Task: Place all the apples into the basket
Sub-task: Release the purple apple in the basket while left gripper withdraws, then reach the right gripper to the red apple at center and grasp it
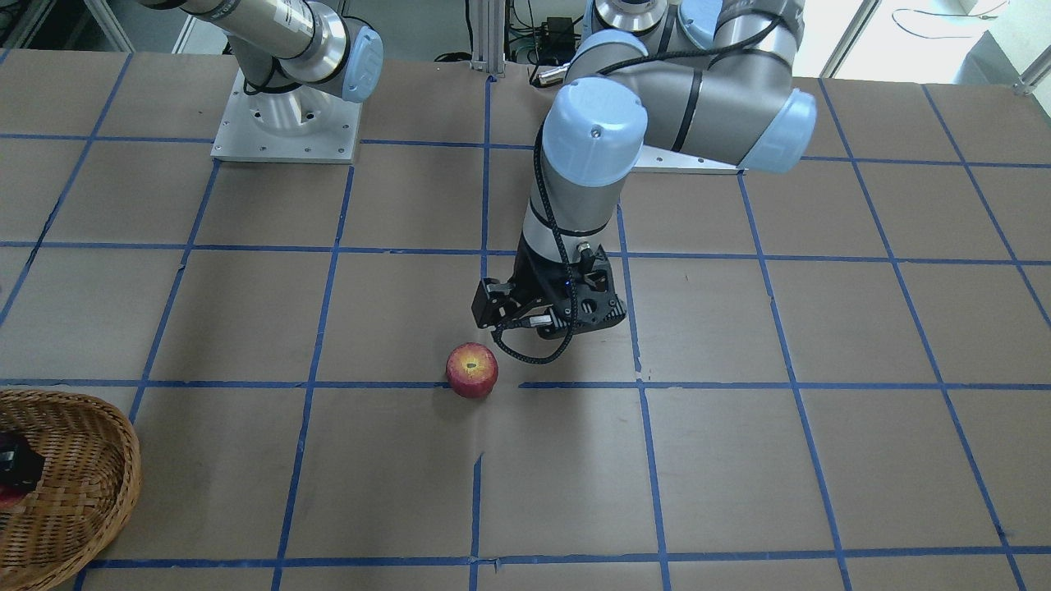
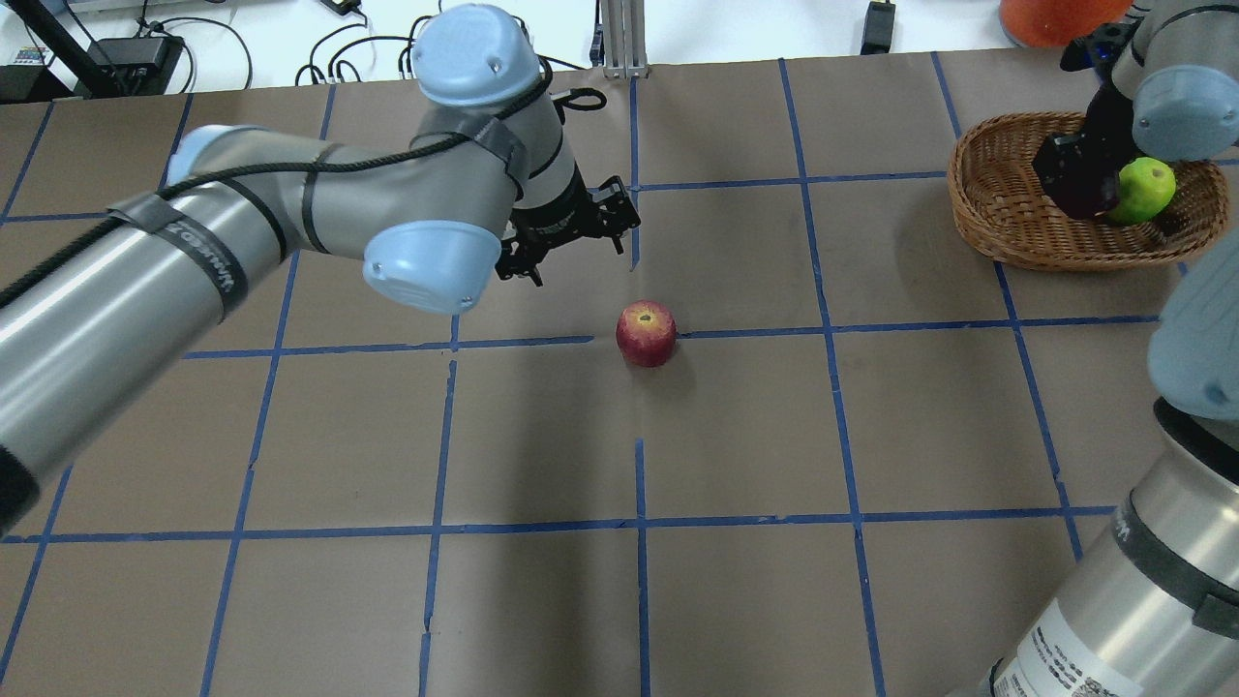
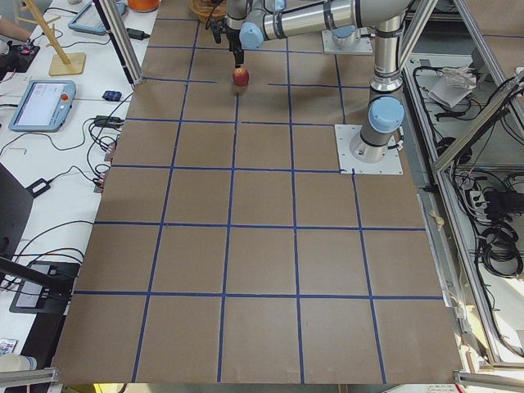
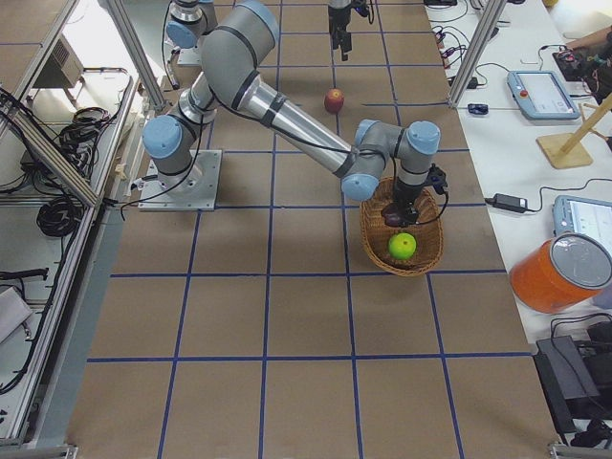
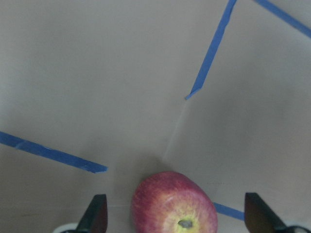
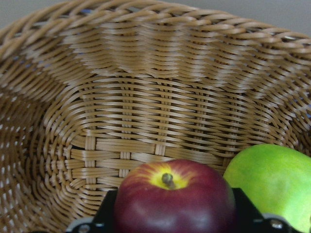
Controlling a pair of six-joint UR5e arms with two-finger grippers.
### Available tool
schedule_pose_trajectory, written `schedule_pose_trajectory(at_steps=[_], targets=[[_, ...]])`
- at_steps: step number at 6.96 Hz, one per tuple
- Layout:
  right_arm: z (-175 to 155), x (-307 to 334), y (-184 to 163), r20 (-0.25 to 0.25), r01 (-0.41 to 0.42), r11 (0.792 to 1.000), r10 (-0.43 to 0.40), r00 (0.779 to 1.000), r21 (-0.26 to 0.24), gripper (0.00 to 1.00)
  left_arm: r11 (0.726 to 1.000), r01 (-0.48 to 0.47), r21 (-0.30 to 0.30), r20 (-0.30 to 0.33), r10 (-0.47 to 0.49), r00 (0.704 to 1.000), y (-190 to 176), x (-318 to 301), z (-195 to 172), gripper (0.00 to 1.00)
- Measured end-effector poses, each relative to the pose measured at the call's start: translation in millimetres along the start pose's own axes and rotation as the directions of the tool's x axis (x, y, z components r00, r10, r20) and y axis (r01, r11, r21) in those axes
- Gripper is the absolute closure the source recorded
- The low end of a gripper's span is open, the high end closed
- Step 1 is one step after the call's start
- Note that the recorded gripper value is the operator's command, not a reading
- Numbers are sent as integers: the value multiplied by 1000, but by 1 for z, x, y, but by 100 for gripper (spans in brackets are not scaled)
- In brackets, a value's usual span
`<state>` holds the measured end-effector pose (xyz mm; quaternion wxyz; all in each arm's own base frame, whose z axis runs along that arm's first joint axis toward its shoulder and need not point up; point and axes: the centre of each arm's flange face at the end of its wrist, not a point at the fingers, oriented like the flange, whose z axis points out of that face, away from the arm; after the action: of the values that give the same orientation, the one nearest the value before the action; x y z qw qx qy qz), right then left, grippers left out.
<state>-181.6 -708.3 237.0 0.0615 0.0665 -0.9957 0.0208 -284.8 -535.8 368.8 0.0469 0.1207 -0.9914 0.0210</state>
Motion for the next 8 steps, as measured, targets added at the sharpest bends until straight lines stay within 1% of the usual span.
schedule_pose_trajectory(at_steps=[1, 2, 3, 4, 5, 6, 7, 8], targets=[[7, 3, 2, 6, -4, 1000, 4, 1000, -6, 0, 995, -90, -32, 25, 91, 996, 4, -20, -38, 0], [7, 5, 4, 9, -8, 1000, 8, 1000, -10, 0, 985, -157, -65, 41, 160, 986, 9, -51, -72, 0], [1, 6, 4, 10, -10, 1000, 10, 1000, -11, 0, 978, -190, -90, 52, 195, 979, 14, -85, -102, 0], [-13, 3, 6, 13, -6, 1000, 6, 1000, -15, 0, 973, -210, -92, 54, 216, 975, 21, -110, -124, 0], [-39, -9, 8, 31, 10, 1000, -9, 999, -24, 0, 972, -221, -82, 53, 226, 973, 27, -123, -136, 0], [-77, -38, 11, 57, 42, 999, -40, 998, -33, 0, 971, -227, -69, 60, 231, 971, 32, -128, -143, 0], [-119, -82, 16, 78, 71, 997, -67, 995, -44, 0, 972, -229, -61, 87, 233, 969, 32, -132, -147, 0], [-153, -134, 24, 105, 81, 995, -76, 992, -50, 0, 973, -225, -56, 123, 230, 965, 29, -137, -148, 0]])
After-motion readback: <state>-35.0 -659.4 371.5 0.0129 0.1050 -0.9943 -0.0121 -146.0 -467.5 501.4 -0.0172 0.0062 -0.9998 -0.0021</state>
